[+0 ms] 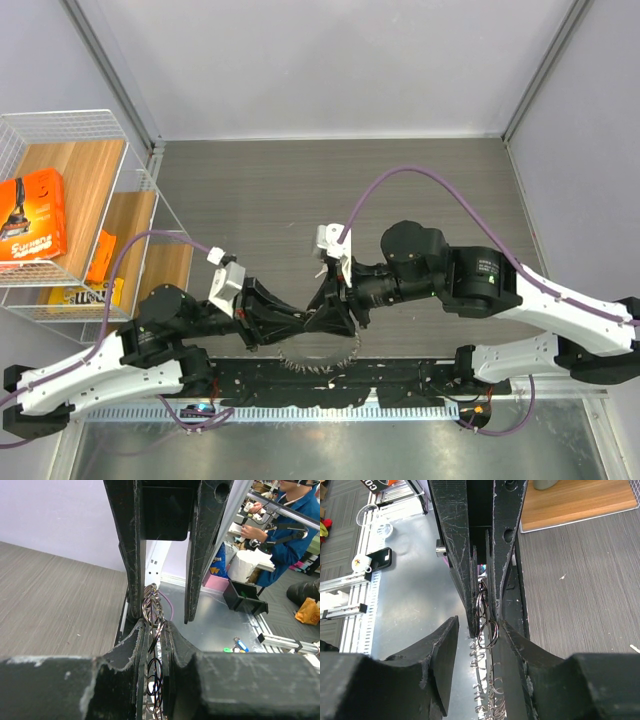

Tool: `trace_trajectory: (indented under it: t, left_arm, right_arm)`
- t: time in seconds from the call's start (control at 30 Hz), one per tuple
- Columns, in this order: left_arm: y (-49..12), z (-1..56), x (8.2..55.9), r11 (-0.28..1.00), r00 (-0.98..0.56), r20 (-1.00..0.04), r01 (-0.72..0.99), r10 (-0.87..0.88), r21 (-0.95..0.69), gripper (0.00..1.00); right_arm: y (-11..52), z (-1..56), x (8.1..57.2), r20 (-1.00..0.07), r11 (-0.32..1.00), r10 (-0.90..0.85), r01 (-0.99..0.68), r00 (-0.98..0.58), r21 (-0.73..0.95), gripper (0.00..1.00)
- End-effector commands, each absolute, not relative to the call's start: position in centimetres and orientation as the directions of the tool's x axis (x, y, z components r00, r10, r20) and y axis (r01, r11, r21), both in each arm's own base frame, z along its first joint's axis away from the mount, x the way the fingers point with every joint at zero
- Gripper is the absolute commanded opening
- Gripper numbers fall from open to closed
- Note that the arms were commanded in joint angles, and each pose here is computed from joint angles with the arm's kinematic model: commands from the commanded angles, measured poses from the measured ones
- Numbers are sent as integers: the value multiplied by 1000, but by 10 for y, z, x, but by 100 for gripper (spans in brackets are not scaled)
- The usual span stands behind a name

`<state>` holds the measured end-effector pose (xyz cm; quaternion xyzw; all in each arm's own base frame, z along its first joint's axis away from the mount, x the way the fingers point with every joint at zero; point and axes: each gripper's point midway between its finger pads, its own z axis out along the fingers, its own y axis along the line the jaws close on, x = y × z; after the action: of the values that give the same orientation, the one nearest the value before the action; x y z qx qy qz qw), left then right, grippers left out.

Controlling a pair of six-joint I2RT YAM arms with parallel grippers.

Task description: Put the keys on the keyring

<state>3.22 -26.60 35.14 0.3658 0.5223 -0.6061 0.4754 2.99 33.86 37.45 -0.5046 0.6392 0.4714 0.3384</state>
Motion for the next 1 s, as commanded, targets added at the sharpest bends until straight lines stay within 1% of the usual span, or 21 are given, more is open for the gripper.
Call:
trace_trajectory:
  t: [0.0,0.1,0.17,0.33,0.43,0.6,0.67,0.73,0.8,0.87,0.97]
  left_arm:
    - [-261,382,33,-19,-251,-920,966,-302,-258,0]
    - [-258,383,33,-12,-247,-918,966,-310,-257,0]
    - [-254,383,35,1,-241,-916,967,-322,-255,0]
    - [-250,384,35,10,-233,-915,968,-330,-250,0]
    - [-249,386,34,9,-232,-914,969,-334,-249,0]
    - [-248,385,35,13,-231,-913,968,-336,-250,0]
    - [-249,384,35,11,-233,-913,968,-334,-251,0]
    - [-251,382,34,7,-238,-915,967,-326,-254,0]
    - [-252,381,34,4,-241,-916,967,-320,-255,0]
    - [-253,379,34,4,-248,-919,965,-306,-261,0]
    - [-254,375,36,13,-254,-920,963,-298,-270,0]
  right_arm:
    - [345,408,30,-945,11,-238,-974,-224,228,42]
    - [345,405,29,-941,8,-253,-973,-226,231,39]
    - [344,406,29,-941,11,-253,-973,-226,230,35]
    - [341,409,29,-944,15,-242,-974,-224,228,33]
    - [341,410,29,-944,15,-239,-973,-228,232,28]
    - [340,413,31,-947,23,-228,-974,-226,226,26]
    - [341,412,32,-947,27,-227,-974,-226,225,24]
    - [341,413,33,-948,33,-225,-974,-225,224,20]
    - [341,412,33,-948,36,-226,-974,-224,222,15]
    - [341,412,35,-949,42,-224,-976,-220,216,5]
    - [343,409,34,-947,38,-235,-975,-220,217,6]
